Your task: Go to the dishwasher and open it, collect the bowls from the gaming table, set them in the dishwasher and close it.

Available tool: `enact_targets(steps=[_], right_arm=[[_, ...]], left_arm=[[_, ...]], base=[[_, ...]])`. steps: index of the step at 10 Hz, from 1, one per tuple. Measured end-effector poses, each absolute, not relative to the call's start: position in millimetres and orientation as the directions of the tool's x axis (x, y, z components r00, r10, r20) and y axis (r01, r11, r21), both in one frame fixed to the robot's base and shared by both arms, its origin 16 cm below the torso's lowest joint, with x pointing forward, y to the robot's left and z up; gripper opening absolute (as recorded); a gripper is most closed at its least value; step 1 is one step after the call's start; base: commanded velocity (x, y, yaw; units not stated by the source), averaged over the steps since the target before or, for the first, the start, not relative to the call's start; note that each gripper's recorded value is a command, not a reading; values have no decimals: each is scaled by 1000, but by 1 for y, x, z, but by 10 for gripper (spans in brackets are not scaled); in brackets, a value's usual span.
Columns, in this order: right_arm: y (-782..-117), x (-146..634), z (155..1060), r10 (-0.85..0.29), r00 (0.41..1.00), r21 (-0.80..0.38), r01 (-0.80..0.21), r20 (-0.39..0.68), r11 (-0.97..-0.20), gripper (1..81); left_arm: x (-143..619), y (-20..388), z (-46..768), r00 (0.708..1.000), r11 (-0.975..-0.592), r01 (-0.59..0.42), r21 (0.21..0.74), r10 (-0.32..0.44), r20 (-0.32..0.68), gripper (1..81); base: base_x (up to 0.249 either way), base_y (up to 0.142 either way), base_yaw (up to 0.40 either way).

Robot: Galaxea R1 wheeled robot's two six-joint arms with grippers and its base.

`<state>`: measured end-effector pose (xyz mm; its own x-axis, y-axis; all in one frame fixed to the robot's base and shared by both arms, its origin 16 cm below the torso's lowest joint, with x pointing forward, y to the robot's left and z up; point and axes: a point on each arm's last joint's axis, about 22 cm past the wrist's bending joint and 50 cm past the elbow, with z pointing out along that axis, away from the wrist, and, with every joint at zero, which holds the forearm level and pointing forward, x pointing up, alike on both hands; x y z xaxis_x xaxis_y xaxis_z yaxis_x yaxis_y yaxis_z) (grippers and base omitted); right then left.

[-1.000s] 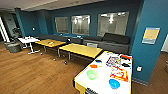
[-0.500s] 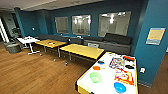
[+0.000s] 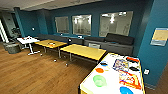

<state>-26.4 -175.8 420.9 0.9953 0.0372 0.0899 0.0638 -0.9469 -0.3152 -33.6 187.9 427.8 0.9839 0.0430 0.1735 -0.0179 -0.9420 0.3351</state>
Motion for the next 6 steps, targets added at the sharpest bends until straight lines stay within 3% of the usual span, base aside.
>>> enact_targets(steps=[6], right_arm=[[-176,-32,421,38,996,-316,62,84,-947,811]], left_arm=[[-39,186,428,985,-941,-16,337,43,167,811]], base=[[136,84,0]])
